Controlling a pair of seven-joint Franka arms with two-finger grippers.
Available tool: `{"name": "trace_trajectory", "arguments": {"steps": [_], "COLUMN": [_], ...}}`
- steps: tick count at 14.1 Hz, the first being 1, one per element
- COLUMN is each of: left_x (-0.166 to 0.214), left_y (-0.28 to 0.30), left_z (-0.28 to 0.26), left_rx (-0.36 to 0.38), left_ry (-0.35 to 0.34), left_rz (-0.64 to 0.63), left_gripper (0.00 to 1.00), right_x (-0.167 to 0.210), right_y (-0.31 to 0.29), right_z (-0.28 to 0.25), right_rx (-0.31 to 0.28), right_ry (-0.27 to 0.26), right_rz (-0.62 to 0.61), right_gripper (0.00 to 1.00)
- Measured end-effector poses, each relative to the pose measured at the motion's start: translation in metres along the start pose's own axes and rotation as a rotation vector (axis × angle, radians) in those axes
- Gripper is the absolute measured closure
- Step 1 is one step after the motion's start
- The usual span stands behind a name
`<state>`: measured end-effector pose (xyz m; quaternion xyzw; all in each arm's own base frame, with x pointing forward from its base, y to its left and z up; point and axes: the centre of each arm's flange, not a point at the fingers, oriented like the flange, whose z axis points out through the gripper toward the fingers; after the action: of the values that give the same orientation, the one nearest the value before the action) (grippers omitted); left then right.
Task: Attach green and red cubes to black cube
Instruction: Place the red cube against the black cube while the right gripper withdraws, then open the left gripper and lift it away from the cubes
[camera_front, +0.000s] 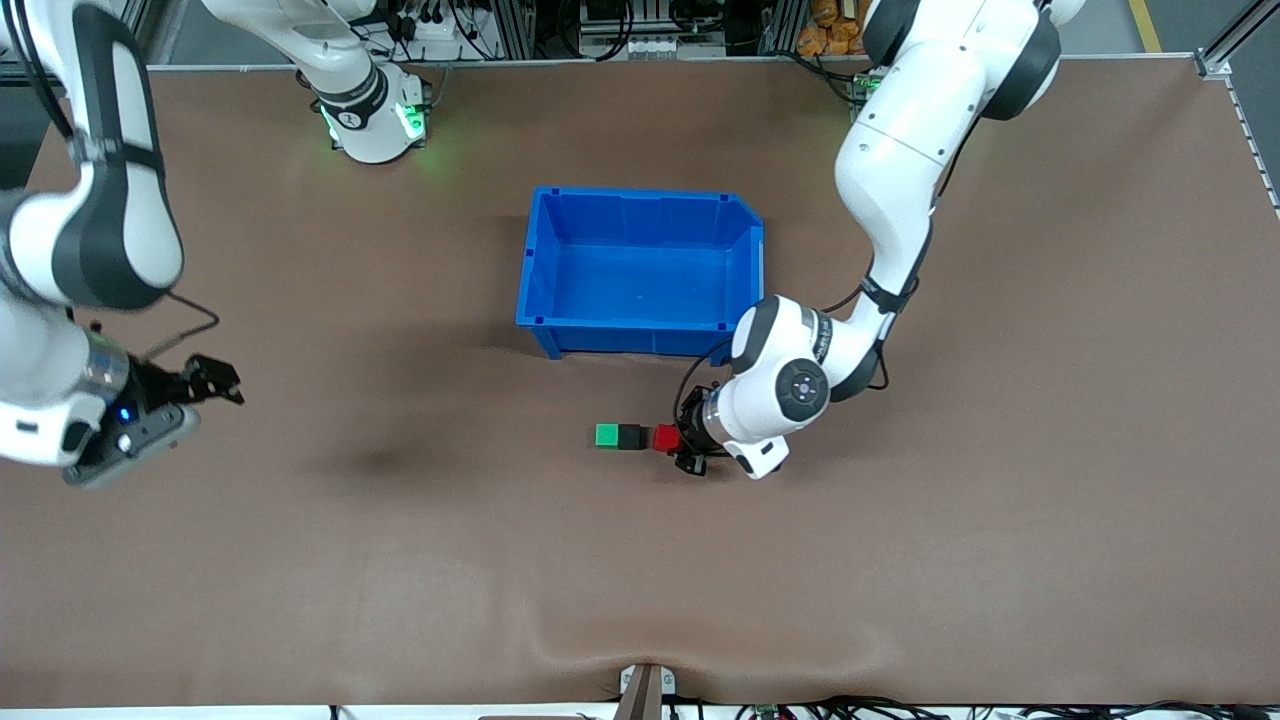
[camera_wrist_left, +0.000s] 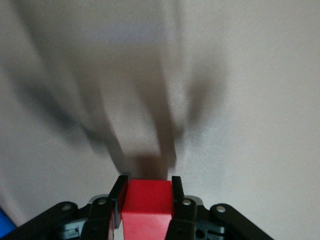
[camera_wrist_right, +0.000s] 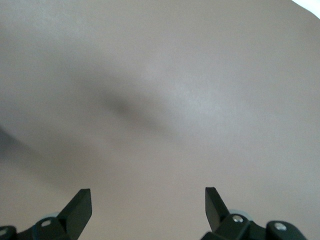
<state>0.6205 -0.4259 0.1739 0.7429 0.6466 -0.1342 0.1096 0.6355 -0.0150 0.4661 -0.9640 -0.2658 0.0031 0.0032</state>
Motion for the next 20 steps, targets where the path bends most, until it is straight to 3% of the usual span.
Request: {"name": "trace_trajectory", "arguments": {"steps": [2, 5, 9, 13, 17, 19, 20], "left_x": [-0.013, -0.022, -0.025, -0.026, -0.025, -0.029, -0.033], "left_y": [-0.003, -0.006, -0.006, -0.005, -0.001, 0.004, 0.006], "left_z": [0.004, 0.007, 0.007, 0.008, 0.002, -0.01, -0.022], "left_rx": [-0.024, -0.032, -0.036, -0.037, -0.051, -0.061, -0.064], "left_ry": [0.044, 0.059, 0.057, 0.057, 0.068, 0.095, 0.11], "left_rz": [0.009, 0.005, -0.014, -0.014, -0.005, 0.029, 0.048], "left_gripper": [0.6, 0.6, 0.6, 0.6, 0.25, 0.05, 0.0], "right_x": [-0.014, -0.03, -0.078, -0.111, -0.129, -0.131, -0.13], "right_y": [-0.024, -0.049, -0.039, -0.015, -0.009, -0.01, -0.011], "right_z": [-0.025, -0.061, -0.121, -0.135, -0.124, -0.131, -0.137], "right_rx": [0.001, -0.057, -0.063, -0.011, 0.026, 0.032, 0.028], "right_ry": [-0.035, -0.09, -0.045, -0.003, -0.015, 0.007, 0.02], "right_rz": [0.072, 0.201, 0.314, 0.432, 0.519, 0.606, 0.639], "right_gripper": [0.0, 0.0, 0.0, 0.0, 0.0, 0.0, 0.0]}}
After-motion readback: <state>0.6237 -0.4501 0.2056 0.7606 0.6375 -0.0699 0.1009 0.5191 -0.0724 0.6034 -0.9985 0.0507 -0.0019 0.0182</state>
